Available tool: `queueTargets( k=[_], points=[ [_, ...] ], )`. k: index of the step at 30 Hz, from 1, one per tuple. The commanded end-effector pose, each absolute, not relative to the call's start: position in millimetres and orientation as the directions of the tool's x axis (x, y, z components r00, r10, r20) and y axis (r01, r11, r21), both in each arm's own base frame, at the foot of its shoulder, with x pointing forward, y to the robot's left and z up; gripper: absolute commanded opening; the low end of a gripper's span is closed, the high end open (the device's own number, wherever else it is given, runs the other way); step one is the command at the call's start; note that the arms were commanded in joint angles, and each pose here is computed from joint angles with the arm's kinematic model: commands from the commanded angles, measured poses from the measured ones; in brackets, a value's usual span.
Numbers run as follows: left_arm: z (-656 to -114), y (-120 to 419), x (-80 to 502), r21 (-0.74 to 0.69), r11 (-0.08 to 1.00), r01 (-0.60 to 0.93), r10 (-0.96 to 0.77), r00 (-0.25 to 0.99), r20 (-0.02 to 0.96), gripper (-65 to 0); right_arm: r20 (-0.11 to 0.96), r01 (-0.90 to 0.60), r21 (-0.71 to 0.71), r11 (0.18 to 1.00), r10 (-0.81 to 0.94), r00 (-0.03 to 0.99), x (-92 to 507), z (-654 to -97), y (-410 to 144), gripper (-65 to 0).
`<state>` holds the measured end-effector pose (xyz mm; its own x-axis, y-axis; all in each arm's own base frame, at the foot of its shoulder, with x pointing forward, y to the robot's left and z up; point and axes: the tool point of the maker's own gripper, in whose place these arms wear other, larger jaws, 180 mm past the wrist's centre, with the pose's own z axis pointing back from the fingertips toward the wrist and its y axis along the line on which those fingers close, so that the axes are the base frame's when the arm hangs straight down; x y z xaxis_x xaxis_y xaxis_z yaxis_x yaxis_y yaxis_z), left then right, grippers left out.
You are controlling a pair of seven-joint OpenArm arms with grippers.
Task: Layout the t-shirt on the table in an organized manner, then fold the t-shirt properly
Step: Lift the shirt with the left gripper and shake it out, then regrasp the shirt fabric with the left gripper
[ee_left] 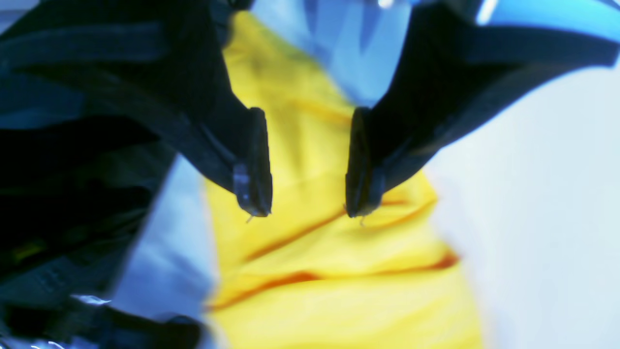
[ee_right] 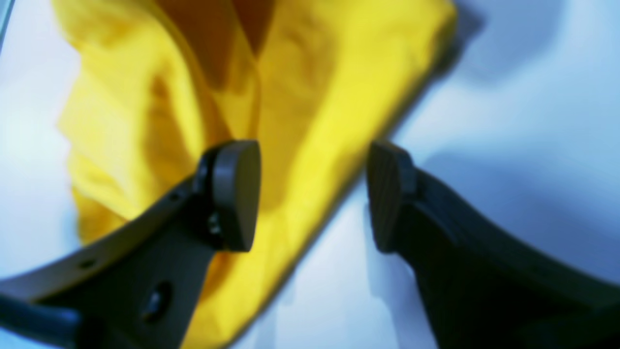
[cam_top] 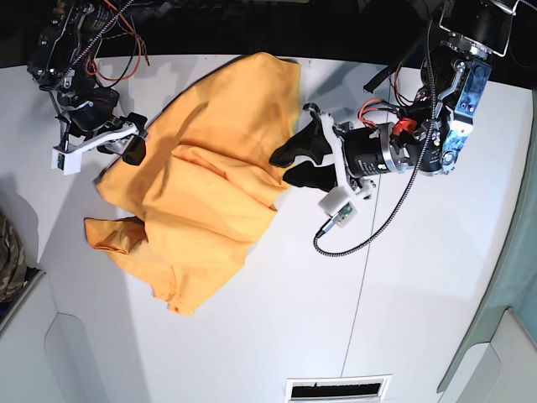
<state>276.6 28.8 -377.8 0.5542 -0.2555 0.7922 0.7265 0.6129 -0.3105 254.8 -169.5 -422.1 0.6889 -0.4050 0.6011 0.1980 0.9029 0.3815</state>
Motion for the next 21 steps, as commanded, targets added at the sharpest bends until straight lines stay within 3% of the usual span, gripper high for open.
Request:
queueTargets(
  k=[1,5,14,16,17,19,21],
  points=[
    [-363,31,296,-0.288,0.625,0.726,-0.215,0.515,0.830,-36.4,0.643,0.197,0.371,0.908,-0.404,0.650,264,-413,-177,-30.7],
    [-390,43,320,-0.262,0.708,0.655,-0.223,0.560,0.798,-36.4,0.638,0.231,0.350,0.908,-0.412,0.651,261,-427,-188,-30.7],
    [-434,25,317,-0.302,0.703,0.643,-0.247,0.620,0.745,-36.4,0.591,0.221,0.415,0.883,-0.446,0.672,282,-460,-175,-30.8],
    [-441,15,310,-0.310,0.689,0.655,-0.264,0.625,0.734,-41.2,0.588,0.200,0.435,0.878,-0.445,0.675,292,-460,-168,-31.6],
    [-444,10,306,-0.314,0.682,0.660,-0.272,0.628,0.729,-48.7,0.585,0.193,0.442,0.876,-0.444,0.678,296,-461,-165,-35.8],
    [-446,8,304,-0.305,0.675,0.671,-0.290,0.623,0.727,-65.0,0.592,0.171,0.442,0.881,-0.430,0.682,306,-459,-160,-50.4],
    [-443,11,310,-0.293,0.681,0.671,-0.292,0.616,0.732,-65.0,0.611,0.150,0.430,0.890,-0.409,0.677,315,-453,-160,-65.0]
  ],
)
